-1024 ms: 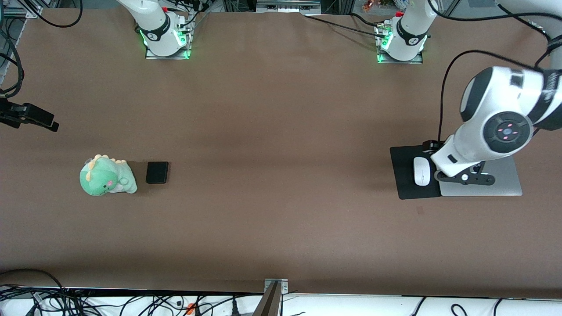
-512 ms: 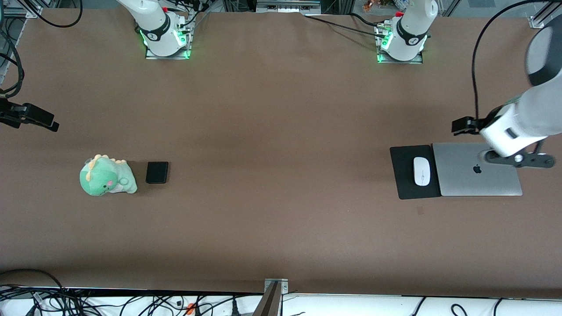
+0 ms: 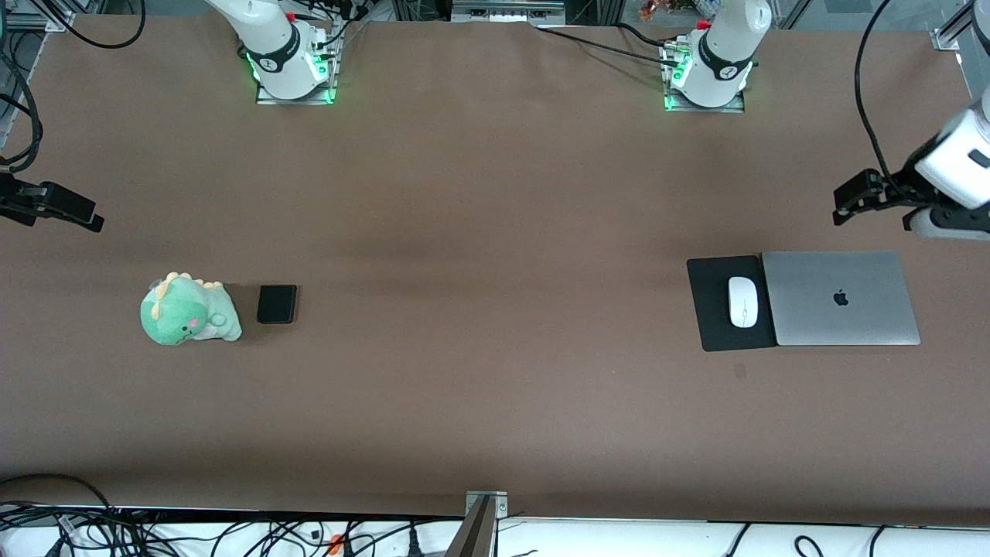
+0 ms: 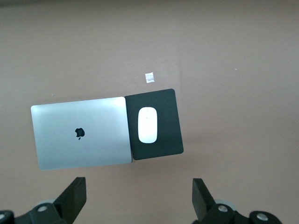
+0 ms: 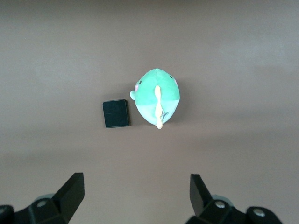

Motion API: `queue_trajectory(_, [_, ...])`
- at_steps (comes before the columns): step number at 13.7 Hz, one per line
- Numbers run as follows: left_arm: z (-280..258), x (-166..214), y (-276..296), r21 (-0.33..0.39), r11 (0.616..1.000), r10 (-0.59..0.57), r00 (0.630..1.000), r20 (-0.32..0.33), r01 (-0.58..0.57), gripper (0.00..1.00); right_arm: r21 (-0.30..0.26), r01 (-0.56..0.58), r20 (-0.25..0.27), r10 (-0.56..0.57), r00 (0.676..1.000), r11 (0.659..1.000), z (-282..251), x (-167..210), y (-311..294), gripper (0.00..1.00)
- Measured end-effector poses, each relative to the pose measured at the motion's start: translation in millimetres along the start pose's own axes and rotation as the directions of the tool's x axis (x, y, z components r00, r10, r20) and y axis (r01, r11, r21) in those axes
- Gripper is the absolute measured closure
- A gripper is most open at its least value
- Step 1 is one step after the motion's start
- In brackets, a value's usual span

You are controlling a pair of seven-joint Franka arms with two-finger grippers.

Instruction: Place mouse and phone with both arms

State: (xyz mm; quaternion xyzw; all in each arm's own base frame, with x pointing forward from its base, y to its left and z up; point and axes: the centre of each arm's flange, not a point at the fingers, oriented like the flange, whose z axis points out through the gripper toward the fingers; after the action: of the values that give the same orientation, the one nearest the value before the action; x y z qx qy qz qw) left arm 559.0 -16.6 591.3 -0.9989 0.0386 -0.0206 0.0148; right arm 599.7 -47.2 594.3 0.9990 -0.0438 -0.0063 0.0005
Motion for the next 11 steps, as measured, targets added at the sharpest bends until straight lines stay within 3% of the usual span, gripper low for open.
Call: queue_trajectory(11, [8.3, -8.0, -1.7, 0.002, 1.0, -0.003, 1.0, 0.0, 0.003, 0.0, 0.0, 0.0, 0.0, 0.0, 1.0, 1.0, 0.0, 0.0, 0.0, 0.0])
